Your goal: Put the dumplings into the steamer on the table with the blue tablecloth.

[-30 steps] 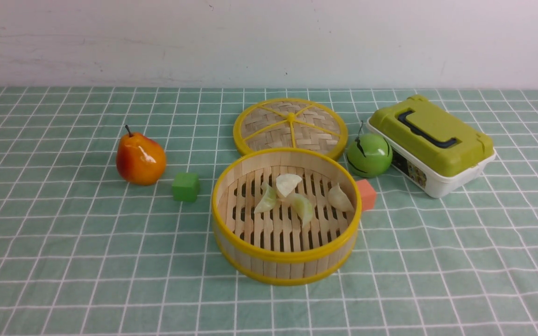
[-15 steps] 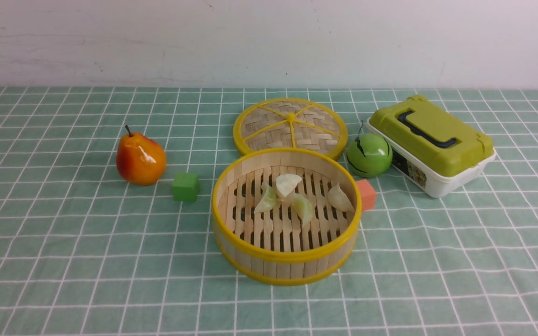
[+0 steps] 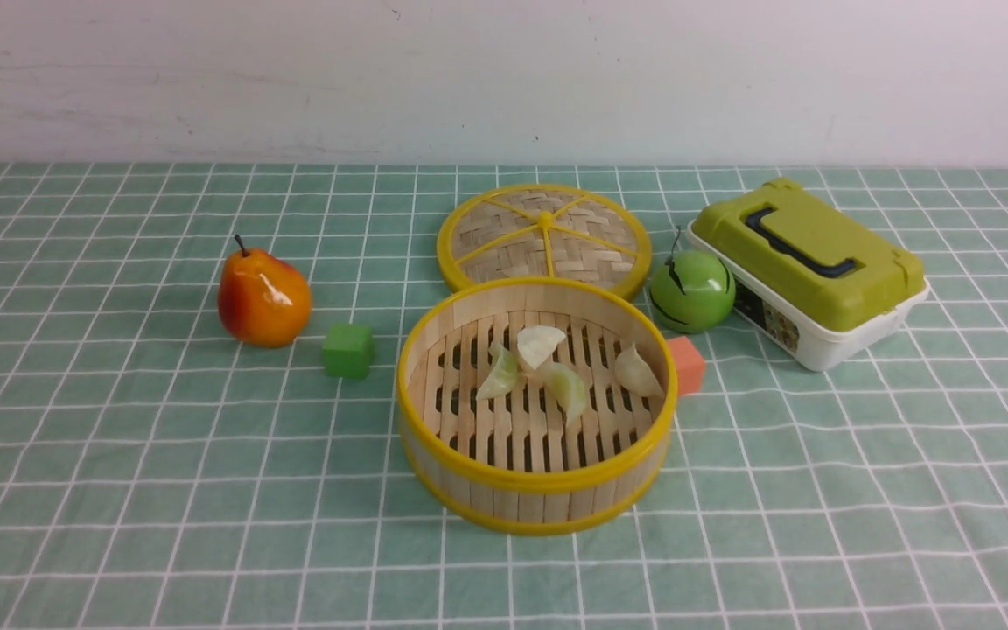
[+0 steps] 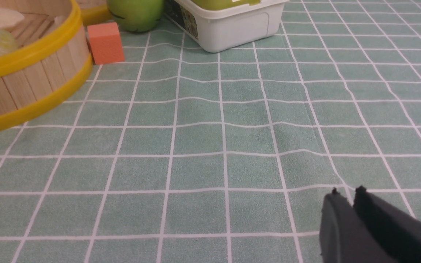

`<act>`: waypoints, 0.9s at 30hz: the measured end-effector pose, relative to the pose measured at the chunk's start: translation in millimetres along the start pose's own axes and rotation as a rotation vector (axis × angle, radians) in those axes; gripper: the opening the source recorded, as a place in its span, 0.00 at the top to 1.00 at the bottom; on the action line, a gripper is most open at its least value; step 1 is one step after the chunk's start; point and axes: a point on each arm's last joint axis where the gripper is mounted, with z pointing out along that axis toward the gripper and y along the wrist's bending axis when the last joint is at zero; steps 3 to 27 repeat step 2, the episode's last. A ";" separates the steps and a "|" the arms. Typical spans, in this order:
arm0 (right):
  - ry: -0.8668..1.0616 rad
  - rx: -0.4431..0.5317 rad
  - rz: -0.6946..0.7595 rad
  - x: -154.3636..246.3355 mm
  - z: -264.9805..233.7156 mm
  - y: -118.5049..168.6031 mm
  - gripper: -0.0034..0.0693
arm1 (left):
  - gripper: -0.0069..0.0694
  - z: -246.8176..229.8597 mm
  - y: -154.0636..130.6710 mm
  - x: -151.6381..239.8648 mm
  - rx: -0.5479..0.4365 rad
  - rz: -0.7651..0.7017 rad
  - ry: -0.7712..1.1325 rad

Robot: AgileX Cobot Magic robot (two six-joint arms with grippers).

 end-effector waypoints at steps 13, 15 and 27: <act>0.000 0.000 0.000 0.0 0.0 0.0 0.87 | 0.92 0.0 0.0 0.0 0.000 0.000 0.000; 0.000 0.000 0.000 0.0 0.0 0.0 0.87 | 0.92 0.0 0.0 0.0 0.000 0.000 0.000; 0.000 0.000 0.000 0.0 0.0 0.0 0.87 | 0.92 0.0 0.0 0.0 0.000 0.000 0.000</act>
